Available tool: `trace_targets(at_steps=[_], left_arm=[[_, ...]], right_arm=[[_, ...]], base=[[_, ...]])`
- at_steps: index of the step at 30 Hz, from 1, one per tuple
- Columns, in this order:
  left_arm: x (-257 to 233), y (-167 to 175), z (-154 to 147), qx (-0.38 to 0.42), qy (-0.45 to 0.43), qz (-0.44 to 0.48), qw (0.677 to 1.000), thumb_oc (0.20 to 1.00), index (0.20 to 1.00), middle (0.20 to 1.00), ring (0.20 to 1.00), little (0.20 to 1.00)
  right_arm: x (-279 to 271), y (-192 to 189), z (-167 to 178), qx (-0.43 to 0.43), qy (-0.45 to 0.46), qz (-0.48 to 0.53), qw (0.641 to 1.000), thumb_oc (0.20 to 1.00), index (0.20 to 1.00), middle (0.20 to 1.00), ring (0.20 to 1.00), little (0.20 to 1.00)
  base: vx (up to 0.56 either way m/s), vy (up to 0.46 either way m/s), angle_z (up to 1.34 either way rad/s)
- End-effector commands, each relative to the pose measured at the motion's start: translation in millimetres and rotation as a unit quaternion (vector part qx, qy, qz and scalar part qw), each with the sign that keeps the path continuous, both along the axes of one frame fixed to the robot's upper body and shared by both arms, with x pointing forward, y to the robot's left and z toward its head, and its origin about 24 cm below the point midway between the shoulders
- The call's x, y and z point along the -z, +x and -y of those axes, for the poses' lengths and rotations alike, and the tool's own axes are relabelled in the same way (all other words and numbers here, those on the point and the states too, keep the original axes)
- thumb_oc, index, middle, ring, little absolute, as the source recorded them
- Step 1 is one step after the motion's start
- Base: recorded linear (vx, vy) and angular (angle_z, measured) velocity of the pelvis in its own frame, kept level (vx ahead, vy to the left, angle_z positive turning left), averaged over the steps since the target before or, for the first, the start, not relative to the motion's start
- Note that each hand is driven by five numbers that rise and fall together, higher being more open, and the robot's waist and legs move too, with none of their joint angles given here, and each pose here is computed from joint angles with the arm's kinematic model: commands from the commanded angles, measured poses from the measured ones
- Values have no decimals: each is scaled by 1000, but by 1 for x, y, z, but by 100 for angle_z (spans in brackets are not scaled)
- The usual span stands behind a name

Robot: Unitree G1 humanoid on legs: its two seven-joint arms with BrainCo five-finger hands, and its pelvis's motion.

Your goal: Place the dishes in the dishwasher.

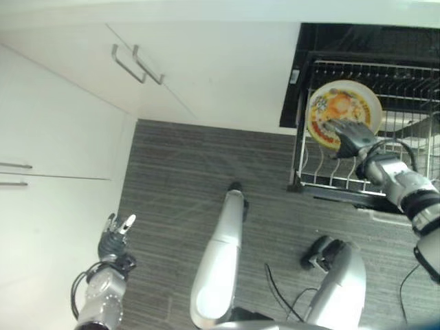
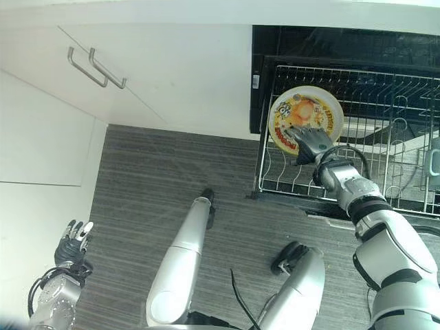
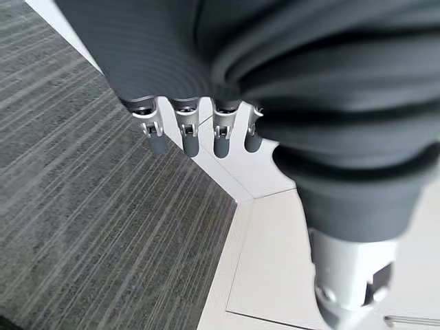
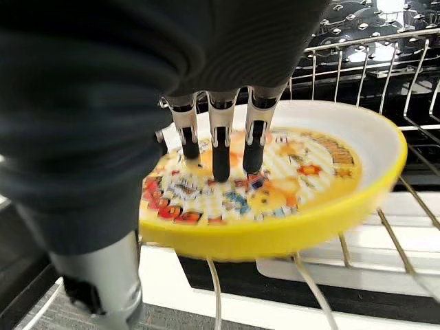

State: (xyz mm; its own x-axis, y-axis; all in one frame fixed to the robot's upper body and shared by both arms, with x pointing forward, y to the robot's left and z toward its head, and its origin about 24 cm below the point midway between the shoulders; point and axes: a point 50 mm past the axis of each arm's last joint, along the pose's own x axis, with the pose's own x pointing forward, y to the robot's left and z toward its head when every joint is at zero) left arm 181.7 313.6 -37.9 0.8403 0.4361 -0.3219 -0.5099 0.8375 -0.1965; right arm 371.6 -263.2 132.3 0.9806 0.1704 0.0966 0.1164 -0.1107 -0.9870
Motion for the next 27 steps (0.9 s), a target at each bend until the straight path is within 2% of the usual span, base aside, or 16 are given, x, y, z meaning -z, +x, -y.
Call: trace_targets(at_steps=[1, 7, 13, 17, 27], left_arm=[[-15, -6, -26, -22, 56, 6, 998, 1000, 1000, 1000, 1000, 1000], [-17, -10, -30, -19, 65, 2, 998, 1000, 1000, 1000, 1000, 1000], [-20, -18, -32, -21, 73, -8, 997, 1000, 1000, 1000, 1000, 1000], [-22, -24, -32, -20, 78, -16, 997, 1000, 1000, 1000, 1000, 1000], [-23, -36, -32, -44, 83, -34, 995, 1000, 1000, 1000, 1000, 1000]], right_arm=[[34, -11, 5, 20, 14, -43, 999, 1000, 1000, 1000, 1000, 1000], [36, -14, 5, 22, 58, -63, 996, 1000, 1000, 1000, 1000, 1000], [28, -17, 6, 56, 214, -100, 970, 1000, 1000, 1000, 1000, 1000], [13, -20, 4, 54, 322, -103, 940, 1000, 1000, 1000, 1000, 1000], [-22, -43, -1, 4, 423, -73, 903, 1000, 1000, 1000, 1000, 1000]], base=[[26, -59, 4], [29, -27, 3], [52, -15, 4], [64, -6, 1], [52, 13, -9]])
